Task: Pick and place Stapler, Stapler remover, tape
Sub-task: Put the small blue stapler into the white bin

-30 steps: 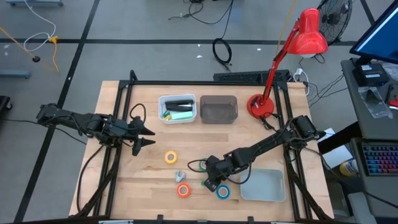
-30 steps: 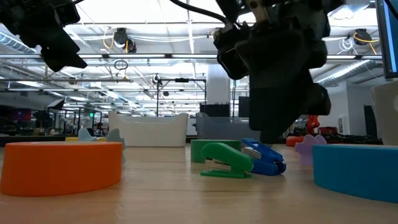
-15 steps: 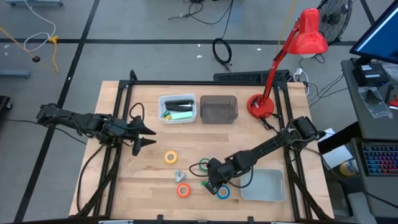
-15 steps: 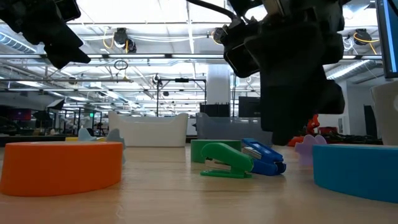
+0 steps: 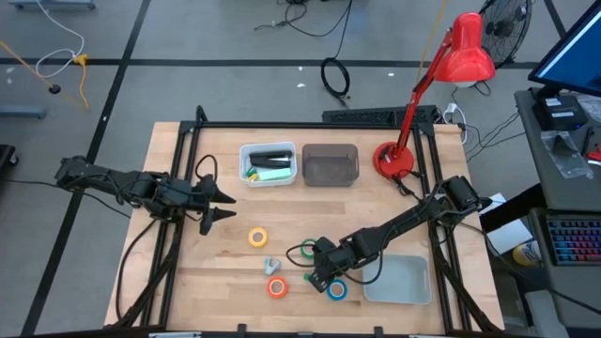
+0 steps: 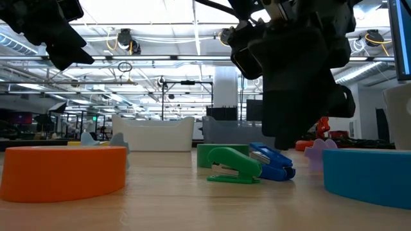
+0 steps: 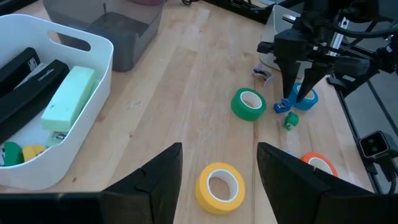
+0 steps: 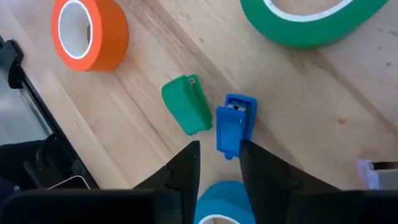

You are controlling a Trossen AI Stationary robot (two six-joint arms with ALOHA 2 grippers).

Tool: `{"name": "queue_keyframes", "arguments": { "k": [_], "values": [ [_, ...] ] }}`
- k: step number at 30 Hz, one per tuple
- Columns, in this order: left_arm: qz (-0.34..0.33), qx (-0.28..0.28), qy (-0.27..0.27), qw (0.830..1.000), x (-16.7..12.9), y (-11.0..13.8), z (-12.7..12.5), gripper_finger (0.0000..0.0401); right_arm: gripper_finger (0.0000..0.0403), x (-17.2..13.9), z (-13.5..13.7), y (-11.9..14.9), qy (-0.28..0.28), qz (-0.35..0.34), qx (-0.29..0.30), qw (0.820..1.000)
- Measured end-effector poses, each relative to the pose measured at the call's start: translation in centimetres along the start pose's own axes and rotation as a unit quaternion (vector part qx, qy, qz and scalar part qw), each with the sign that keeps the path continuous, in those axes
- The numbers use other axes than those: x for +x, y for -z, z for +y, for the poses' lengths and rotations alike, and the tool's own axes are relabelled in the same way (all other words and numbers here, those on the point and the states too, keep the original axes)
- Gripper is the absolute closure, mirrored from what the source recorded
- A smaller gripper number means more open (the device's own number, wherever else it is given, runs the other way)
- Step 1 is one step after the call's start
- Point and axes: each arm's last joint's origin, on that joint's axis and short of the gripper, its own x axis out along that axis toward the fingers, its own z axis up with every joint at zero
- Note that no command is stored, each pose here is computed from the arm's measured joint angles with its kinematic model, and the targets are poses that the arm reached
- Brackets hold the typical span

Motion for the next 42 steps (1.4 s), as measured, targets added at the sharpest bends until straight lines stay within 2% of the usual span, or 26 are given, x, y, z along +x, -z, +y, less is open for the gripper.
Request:
{"name": "queue_keyframes", "arguments": {
  "k": [18,30,37,42],
  "values": [
    [0.000,0.008,0.000,1.000,0.0,0.0,0.0,0.0192,0.0296,0.0,0.1,-0.1,-0.007,-0.001,0.011,1.000],
    [0.000,0.008,0.000,1.000,0.0,0.0,0.0,0.0192,0.0234,0.0,0.4,-0.1,-0.019,-0.005,0.021,1.000],
    [0.000,0.013,0.000,1.000,0.0,0.0,0.0,0.0192,0.0230,0.0,1.2,-0.4,-0.063,-0.016,0.021,0.998],
    [0.000,0.013,0.000,1.000,0.0,0.0,0.0,0.0192,0.0233,0.0,1.0,-0.2,-0.058,0.008,0.040,0.997]
  ]
}}
